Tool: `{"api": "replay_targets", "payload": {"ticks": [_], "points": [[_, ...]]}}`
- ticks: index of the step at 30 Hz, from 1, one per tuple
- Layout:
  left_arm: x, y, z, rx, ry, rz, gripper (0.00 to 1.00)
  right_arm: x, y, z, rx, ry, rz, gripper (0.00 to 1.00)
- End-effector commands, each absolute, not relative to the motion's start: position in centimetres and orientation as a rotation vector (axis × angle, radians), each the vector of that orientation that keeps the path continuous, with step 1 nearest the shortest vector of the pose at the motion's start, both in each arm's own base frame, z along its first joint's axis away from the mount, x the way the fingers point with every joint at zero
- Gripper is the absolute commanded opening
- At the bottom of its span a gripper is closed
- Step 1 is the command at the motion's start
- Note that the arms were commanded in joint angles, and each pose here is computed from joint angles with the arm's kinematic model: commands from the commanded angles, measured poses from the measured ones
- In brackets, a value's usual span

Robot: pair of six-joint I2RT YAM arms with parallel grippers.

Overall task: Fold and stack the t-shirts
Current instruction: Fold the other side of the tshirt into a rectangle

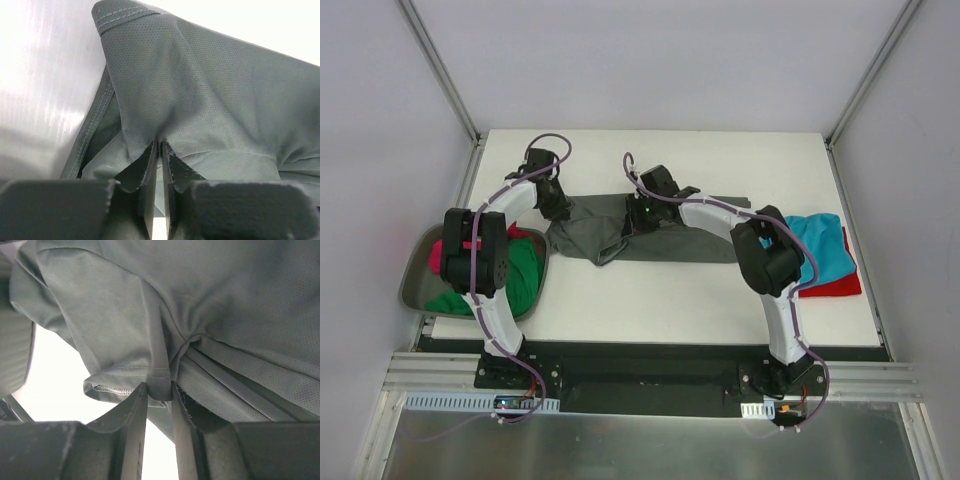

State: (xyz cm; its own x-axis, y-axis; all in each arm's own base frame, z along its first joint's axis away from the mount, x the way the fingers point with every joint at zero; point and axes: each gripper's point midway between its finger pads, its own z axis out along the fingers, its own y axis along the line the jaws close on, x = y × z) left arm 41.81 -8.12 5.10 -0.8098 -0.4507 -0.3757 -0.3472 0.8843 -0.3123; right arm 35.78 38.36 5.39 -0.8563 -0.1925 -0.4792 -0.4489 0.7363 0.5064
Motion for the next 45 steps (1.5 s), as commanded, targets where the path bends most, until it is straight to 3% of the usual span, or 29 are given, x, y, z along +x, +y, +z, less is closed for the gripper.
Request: {"api": "replay_targets", "payload": {"ticks": [1, 6, 12, 20, 29, 32, 34, 37, 39, 40, 42, 45], "points": [[43.1, -7.7, 6.0, -0.558, 2.581, -0.299, 0.0, 35.3, 37.1, 3.3, -0.515, 2.6, 0.803, 0.27], [43.8, -7.2, 6.8, -0.553, 2.554, -0.277, 0.0, 35.8, 36.4, 3.7, -0.513, 2.577, 0.742, 0.14], [45.2, -6.7, 8.2, -0.539, 2.504, -0.26, 0.0, 36.8, 37.4, 5.9, -0.529, 2.499, 0.786, 0.09], [47.3, -6.4, 9.0, -0.522, 2.477, -0.291, 0.0, 37.6, 38.6, 7.9, -0.513, 2.451, 0.843, 0.09], [45.5, -6.3, 5.7, -0.543, 2.569, -0.287, 0.0, 37.1, 38.4, 5.1, -0.475, 2.512, 0.841, 0.12], [45.2, -6.3, 5.2, -0.559, 2.593, -0.285, 0.1, 37.1, 37.9, 5.1, -0.464, 2.52, 0.803, 0.21], [45.1, -6.2, 5.8, -0.566, 2.59, -0.288, 0.32, 36.9, 37.2, 5.3, -0.473, 2.524, 0.779, 0.27], [45.1, -6.4, 8.0, -0.558, 2.55, -0.314, 0.55, 36.6, 36.0, 8.3, -0.481, 2.465, 0.76, 0.39], [44.9, -7.2, 10.3, -0.531, 2.512, -0.383, 0.71, 36.6, 34.5, 10.6, -0.469, 2.419, 0.724, 0.65], [44.7, -7.8, 12.0, -0.513, 2.482, -0.426, 0.8, 36.6, 33.3, 11.6, -0.456, 2.398, 0.7, 0.99], [44.0, -8.8, 14.2, -0.491, 2.445, -0.478, 0.99, 36.6, 31.1, 13.3, -0.418, 2.375, 0.676, 0.96], [42.7, -10.7, 16.0, -0.415, 2.415, -0.471, 0.99, 36.9, 27.6, 14.6, -0.341, 2.364, 0.676, 0.96]]}}
